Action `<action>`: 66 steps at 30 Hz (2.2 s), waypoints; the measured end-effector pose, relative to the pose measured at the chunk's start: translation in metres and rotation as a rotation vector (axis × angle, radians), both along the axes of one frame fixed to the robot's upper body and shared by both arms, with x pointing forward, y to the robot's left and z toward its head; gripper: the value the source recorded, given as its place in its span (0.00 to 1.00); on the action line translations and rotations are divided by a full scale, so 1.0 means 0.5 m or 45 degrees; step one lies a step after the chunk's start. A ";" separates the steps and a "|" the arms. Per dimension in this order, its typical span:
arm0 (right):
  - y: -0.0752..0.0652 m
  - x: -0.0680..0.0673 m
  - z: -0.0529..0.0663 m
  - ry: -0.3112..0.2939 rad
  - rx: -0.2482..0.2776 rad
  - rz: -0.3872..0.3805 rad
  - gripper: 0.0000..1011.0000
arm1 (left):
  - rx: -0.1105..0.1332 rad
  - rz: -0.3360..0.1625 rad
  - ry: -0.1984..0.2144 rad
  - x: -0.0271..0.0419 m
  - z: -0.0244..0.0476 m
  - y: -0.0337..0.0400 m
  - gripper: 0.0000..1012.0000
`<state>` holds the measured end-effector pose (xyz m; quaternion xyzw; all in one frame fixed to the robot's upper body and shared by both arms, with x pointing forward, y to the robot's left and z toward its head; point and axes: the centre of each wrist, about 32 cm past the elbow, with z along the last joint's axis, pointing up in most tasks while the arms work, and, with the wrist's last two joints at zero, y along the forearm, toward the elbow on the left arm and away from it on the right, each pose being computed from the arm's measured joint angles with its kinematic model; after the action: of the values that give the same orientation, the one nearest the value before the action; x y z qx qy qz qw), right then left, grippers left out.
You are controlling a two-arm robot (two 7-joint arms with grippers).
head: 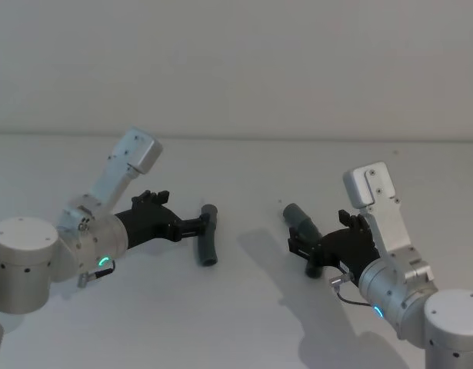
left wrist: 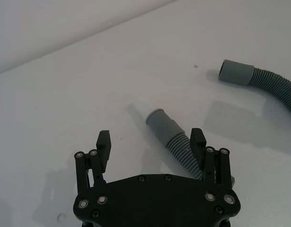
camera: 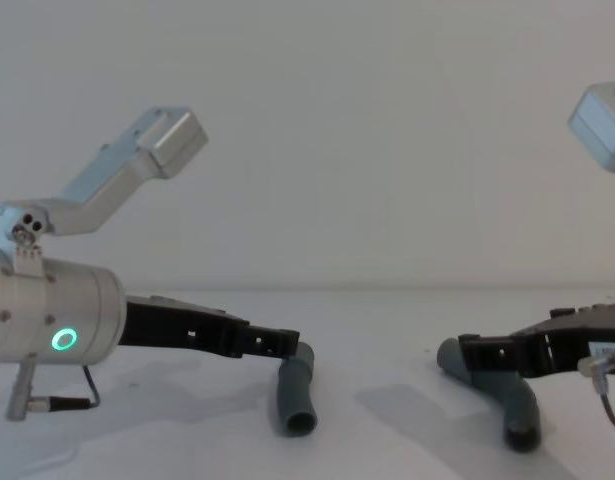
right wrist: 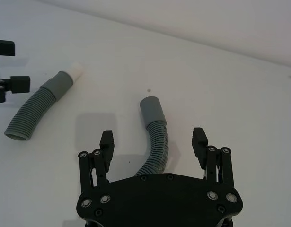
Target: Use both hands to pick up one end of the pipe from the table, align the ends, and insert them.
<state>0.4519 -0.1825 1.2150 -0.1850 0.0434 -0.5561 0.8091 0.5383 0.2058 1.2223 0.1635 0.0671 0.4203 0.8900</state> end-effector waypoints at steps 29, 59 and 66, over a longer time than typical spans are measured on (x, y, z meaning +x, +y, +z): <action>-0.001 0.017 -0.012 0.037 0.040 0.013 0.99 | 0.072 -0.096 0.007 0.039 0.004 -0.047 0.99; -0.006 0.031 -0.042 0.082 0.049 -0.016 0.99 | 0.113 -0.091 0.024 0.036 0.008 -0.068 0.99; -0.010 0.035 -0.046 0.103 0.050 -0.023 0.99 | 0.111 -0.072 0.026 0.033 0.006 -0.067 0.99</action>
<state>0.4694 -0.1876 1.1919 -0.1911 0.0886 -0.5545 0.8051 0.5550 0.1721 1.2253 0.2082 0.0530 0.3959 0.8928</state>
